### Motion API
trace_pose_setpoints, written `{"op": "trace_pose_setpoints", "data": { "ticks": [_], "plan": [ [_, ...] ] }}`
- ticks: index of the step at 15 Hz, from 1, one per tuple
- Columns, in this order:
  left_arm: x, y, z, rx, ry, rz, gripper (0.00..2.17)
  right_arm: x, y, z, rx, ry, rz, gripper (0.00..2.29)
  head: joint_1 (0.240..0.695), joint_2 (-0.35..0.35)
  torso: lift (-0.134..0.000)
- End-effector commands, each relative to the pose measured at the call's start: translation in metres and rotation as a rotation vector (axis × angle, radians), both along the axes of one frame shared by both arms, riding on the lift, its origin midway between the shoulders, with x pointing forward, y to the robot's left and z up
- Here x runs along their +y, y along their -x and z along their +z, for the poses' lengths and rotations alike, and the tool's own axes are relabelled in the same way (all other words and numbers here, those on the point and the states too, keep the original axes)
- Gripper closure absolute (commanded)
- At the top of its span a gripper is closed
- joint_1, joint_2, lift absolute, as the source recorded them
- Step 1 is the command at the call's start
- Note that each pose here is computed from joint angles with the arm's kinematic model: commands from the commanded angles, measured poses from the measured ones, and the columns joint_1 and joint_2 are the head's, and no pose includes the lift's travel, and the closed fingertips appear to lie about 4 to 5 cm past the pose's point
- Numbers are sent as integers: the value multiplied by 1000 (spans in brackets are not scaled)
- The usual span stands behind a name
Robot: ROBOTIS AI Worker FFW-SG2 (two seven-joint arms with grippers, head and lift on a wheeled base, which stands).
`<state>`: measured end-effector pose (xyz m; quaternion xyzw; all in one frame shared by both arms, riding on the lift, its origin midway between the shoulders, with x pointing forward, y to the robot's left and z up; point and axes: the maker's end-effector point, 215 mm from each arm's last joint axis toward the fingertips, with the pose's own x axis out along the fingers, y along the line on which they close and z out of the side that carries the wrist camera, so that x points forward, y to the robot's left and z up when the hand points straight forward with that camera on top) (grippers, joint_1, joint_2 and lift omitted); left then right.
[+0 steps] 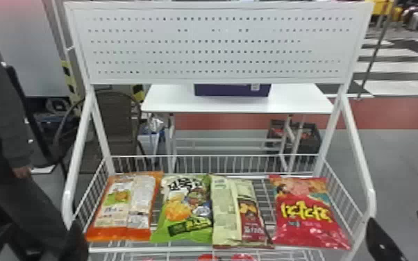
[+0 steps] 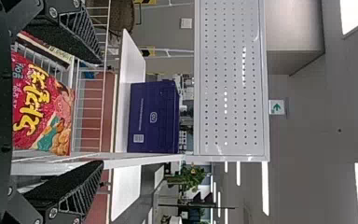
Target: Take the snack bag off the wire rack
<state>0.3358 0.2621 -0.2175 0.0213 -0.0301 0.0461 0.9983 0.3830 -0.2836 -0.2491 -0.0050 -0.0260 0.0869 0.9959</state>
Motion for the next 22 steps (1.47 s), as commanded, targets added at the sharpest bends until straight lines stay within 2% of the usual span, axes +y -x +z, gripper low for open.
{"op": "trace_pose_setpoints", "data": {
  "ticks": [1,9,12,19,22],
  "plan": [
    [0,0,0,0,2,0,164,1,0,0,0,-1,2,134,499,0,0],
    [-1,0,-2,3,0,-1,164,0,-2,-6,20,8,3,151,499,0,0],
    [-3,0,-2,5,-1,-9,164,17,-26,-32,50,24,19,151,499,0,0],
    [-7,-6,-5,9,-9,-29,164,70,-111,-126,218,26,42,188,499,0,0],
    [-5,-9,-11,14,-8,-27,164,79,-133,-151,269,32,43,188,499,0,0]
  ]
}}
